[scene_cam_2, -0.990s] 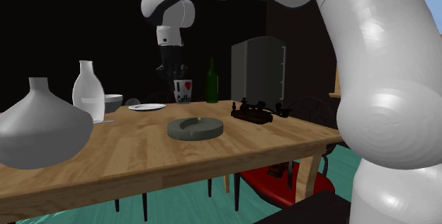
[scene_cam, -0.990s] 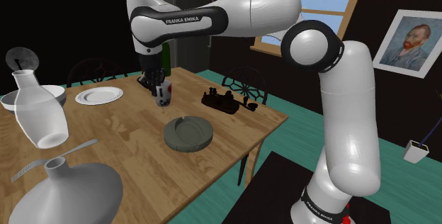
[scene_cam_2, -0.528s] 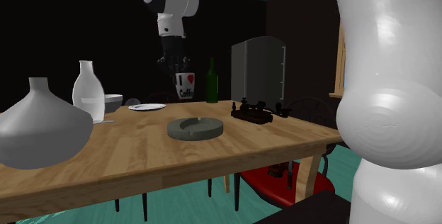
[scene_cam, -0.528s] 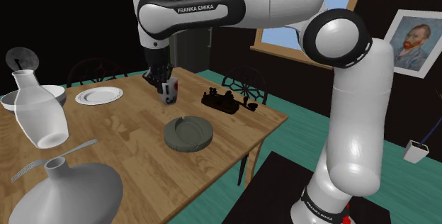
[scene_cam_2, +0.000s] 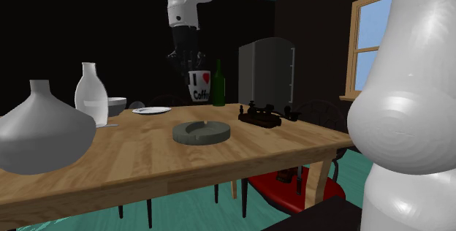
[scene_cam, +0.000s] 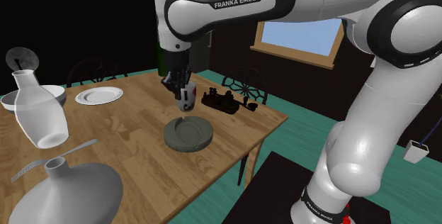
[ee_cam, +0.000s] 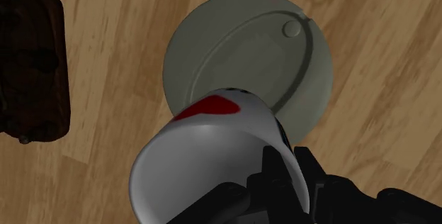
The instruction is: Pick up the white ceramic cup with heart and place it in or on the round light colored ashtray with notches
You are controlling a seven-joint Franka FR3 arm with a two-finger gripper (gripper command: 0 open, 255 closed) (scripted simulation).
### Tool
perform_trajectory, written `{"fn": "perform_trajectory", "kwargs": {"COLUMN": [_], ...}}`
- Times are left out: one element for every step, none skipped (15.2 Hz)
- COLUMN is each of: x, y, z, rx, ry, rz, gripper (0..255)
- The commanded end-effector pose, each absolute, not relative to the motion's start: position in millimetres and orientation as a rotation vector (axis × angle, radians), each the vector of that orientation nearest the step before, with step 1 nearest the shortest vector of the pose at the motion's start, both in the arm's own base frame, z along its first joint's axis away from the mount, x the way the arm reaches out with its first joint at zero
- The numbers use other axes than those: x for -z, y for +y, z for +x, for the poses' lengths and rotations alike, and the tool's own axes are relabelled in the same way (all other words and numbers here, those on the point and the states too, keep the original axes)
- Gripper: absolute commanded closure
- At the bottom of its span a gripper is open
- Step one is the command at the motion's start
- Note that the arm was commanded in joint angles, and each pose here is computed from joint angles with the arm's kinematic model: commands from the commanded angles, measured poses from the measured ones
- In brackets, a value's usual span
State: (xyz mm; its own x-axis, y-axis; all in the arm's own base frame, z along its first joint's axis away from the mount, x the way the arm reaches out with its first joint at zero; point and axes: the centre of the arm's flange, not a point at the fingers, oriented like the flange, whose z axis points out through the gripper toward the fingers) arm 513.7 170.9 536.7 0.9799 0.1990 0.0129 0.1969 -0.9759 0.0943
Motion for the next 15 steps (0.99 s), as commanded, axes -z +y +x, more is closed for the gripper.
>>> {"fn": "perform_trajectory", "kwargs": {"x": [-540.0, -534.7, -529.4, -524.1, -518.8, -513.6, -508.3, -503.0, -497.7, -492.4, -487.2, -481.9, -476.6, -471.3, -466.0], "y": [171.0, 171.0, 171.0, 171.0, 171.0, 171.0, 171.0, 171.0, 171.0, 171.0, 171.0, 171.0, 171.0, 171.0, 171.0], "z": [494.3, 494.3, 494.3, 494.3, 494.3, 494.3, 494.3, 494.3, 494.3, 494.3, 494.3, 494.3, 494.3, 494.3, 494.3], "rx": [-0.034, -0.034, -0.034, -0.034, -0.034, -0.034, -0.034, -0.034, -0.034, -0.034, -0.034, -0.034, -0.034, -0.034, -0.034], "ry": [0.302, 0.302, 0.302, 0.302, 0.302, 0.302, 0.302, 0.302, 0.302, 0.302, 0.302, 0.302, 0.302, 0.302, 0.302], "rz": [3.033, 3.033, 3.033, 3.033, 3.033, 3.033, 3.033, 3.033, 3.033, 3.033, 3.033, 3.033, 3.033, 3.033, 3.033], "gripper": [255, 255, 255, 255, 255, 255, 255, 255, 255, 255, 255, 255, 255, 255, 255]}}
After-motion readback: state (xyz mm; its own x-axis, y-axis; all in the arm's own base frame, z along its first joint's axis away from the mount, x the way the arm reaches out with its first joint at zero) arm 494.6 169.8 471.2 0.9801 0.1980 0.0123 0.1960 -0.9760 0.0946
